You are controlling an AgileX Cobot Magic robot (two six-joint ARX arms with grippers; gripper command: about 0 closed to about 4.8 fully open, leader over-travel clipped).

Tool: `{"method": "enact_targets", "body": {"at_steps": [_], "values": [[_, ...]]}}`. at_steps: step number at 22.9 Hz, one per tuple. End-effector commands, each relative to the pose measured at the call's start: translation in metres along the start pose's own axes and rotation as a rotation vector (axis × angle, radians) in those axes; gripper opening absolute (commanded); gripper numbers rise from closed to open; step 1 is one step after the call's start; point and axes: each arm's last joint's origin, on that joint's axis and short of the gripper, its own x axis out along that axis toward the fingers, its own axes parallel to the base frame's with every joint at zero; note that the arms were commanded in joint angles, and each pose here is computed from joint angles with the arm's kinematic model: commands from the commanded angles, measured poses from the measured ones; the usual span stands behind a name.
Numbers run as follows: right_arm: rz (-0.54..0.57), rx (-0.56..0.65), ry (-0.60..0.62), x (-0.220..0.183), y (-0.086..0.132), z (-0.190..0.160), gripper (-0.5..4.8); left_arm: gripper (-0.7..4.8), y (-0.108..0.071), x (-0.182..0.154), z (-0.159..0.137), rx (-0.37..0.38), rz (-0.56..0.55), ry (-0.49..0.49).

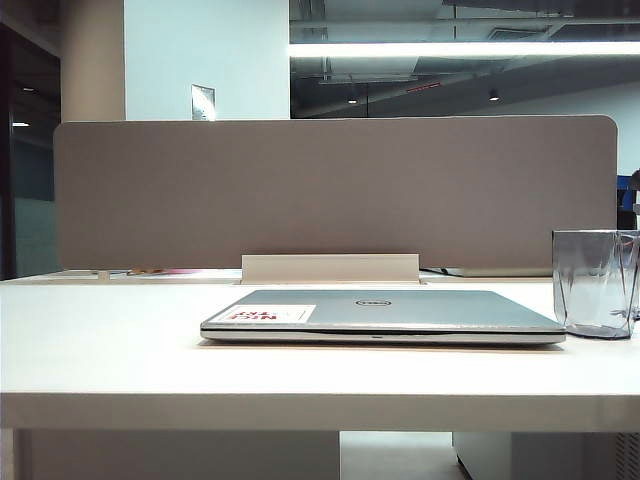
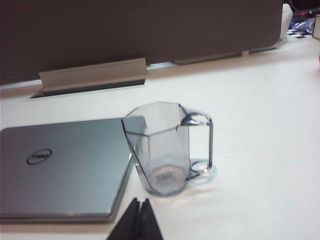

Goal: Pick up the water cup and place it on the right side of the laptop.

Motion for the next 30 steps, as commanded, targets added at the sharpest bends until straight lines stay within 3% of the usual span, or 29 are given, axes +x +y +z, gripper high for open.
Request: {"method": "enact_targets", "body": {"at_steps": [1,30], "values": [[-0.009,-0.016,0.036,-0.0009,-0.0008,-0.0055,-0.08,-0.03,-0.0003,-0.0002,0.0018,-0.001,-0.005,-0.01],[-0.076,-0.054,0.041,-0.0011,-0.0049,-0.006,-0.08,-0.03,-0.0003,-0.0002,0.0018,-0.001,-0.005,-0.01]]}}
